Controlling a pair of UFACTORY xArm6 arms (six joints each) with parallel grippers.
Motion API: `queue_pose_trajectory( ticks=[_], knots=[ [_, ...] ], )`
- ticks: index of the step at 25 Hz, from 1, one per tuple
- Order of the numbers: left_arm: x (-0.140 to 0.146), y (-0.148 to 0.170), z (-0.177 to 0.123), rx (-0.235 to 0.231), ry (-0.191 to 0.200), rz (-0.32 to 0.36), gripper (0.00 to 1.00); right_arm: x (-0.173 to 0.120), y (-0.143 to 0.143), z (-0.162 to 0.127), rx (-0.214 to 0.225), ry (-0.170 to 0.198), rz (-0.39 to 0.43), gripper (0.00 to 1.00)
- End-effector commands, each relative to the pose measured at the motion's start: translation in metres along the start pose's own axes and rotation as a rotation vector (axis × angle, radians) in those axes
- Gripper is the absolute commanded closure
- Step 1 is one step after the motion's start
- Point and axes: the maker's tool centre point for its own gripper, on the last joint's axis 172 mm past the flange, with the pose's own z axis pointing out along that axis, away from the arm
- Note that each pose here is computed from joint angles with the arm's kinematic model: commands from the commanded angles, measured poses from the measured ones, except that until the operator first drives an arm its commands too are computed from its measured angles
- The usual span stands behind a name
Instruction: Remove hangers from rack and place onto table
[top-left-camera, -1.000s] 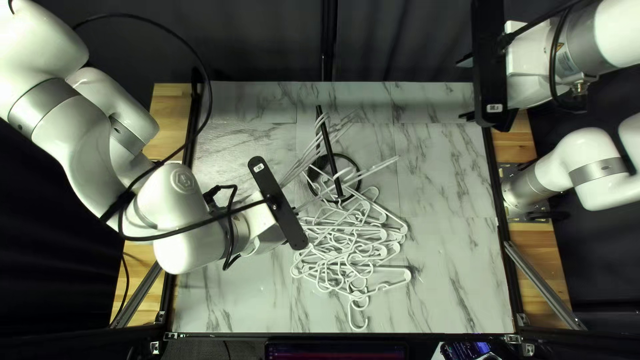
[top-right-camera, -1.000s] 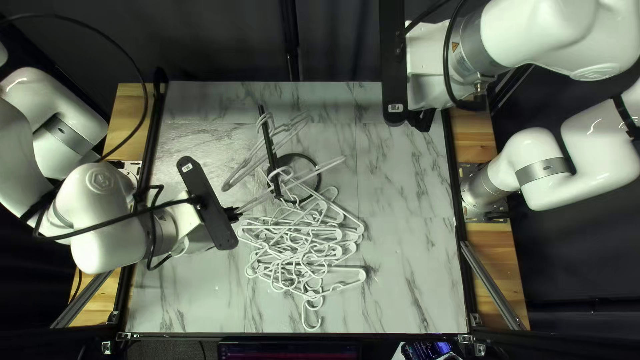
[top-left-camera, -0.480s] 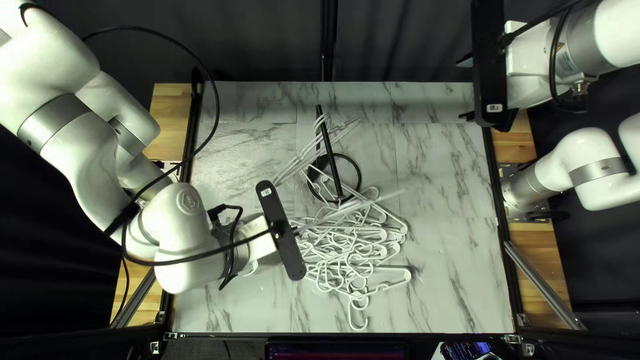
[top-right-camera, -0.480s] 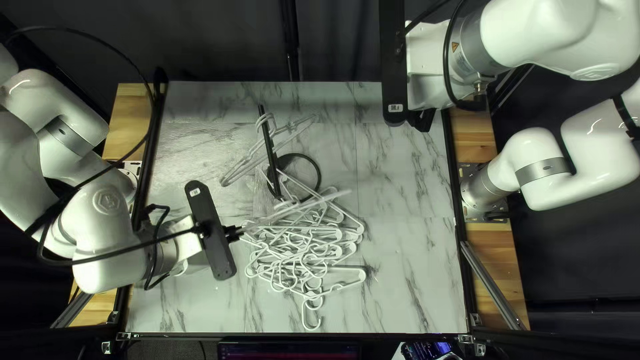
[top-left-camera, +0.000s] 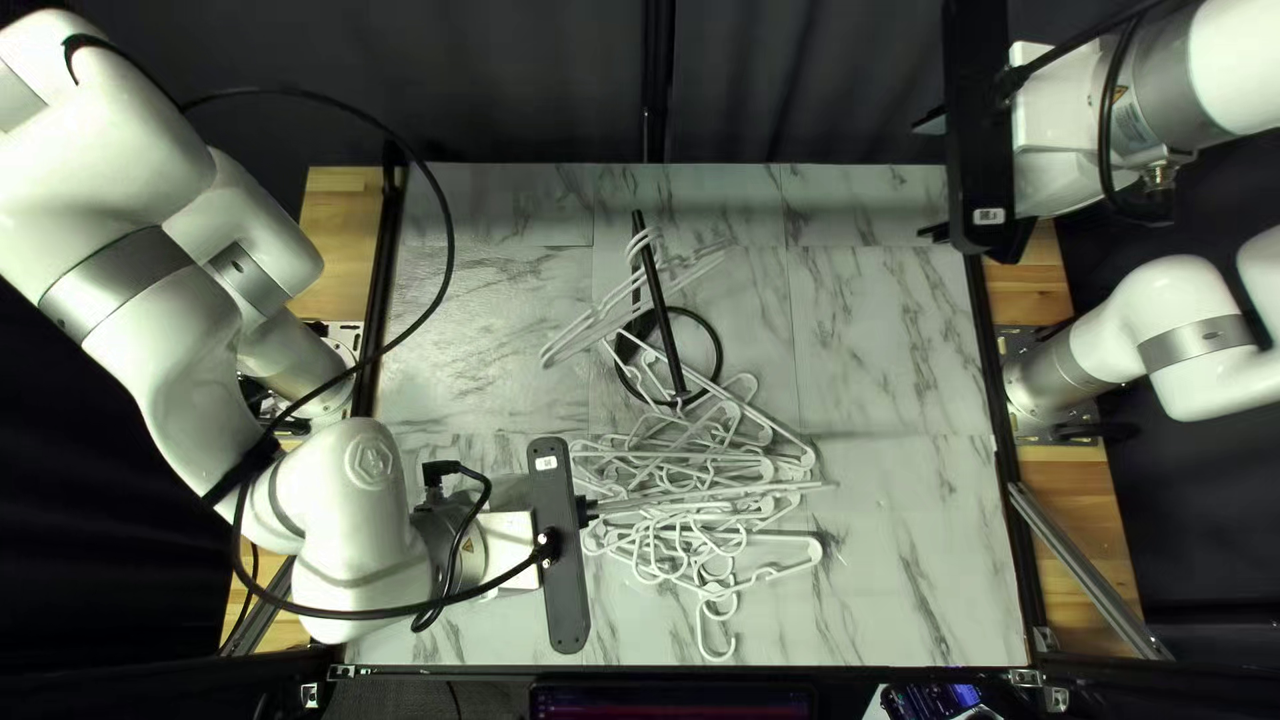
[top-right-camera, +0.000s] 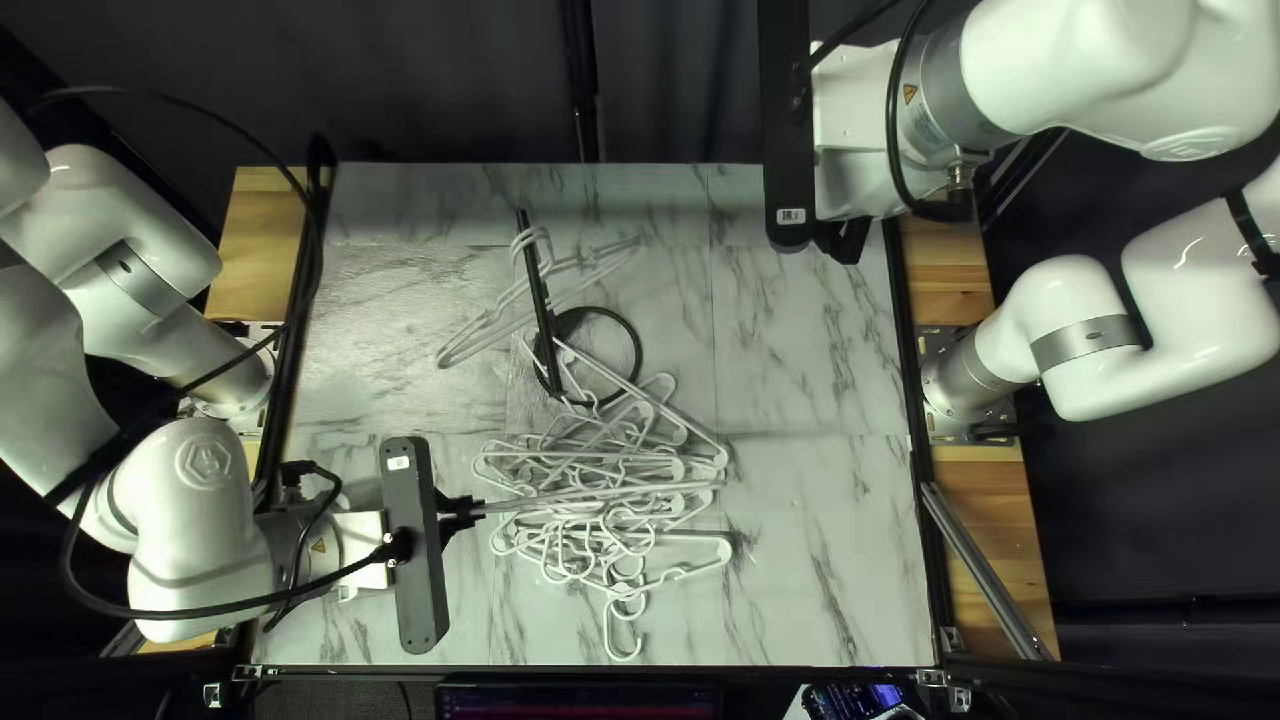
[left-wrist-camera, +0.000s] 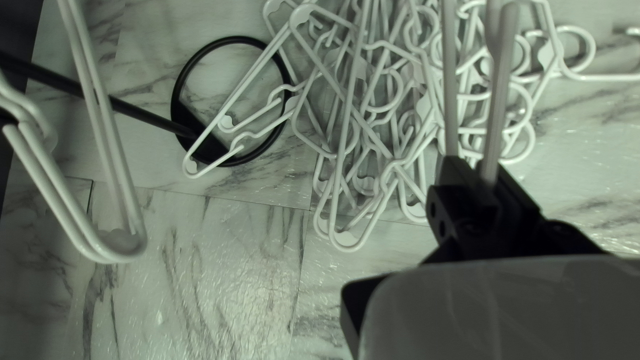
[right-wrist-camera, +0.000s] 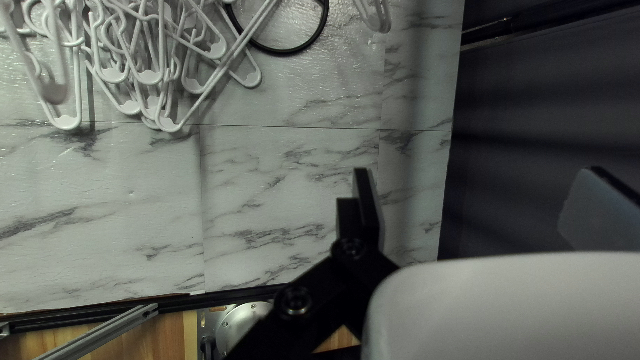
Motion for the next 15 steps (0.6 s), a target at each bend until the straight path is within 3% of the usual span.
queue_pose_trajectory(
  ticks=[1, 7, 11, 15],
  knots=[
    [0.0, 0.0, 0.0, 0.0, 0.0, 0.002, 1.0, 0.0, 0.0, 0.0, 0.0, 0.0, 0.0, 0.0],
    [0.0, 0.0, 0.0, 0.0, 0.0, 0.002, 1.0, 0.0, 0.0, 0.0, 0.0, 0.0, 0.0, 0.0],
    [-0.013, 0.025, 0.026, 0.058, -0.1, 0.055, 1.0, 0.0, 0.0, 0.0, 0.0, 0.0, 0.0, 0.0],
    [-0.026, 0.035, 0.044, 0.184, -0.175, 0.091, 1.0, 0.0, 0.0, 0.0, 0.0, 0.0, 0.0, 0.0]
  ],
)
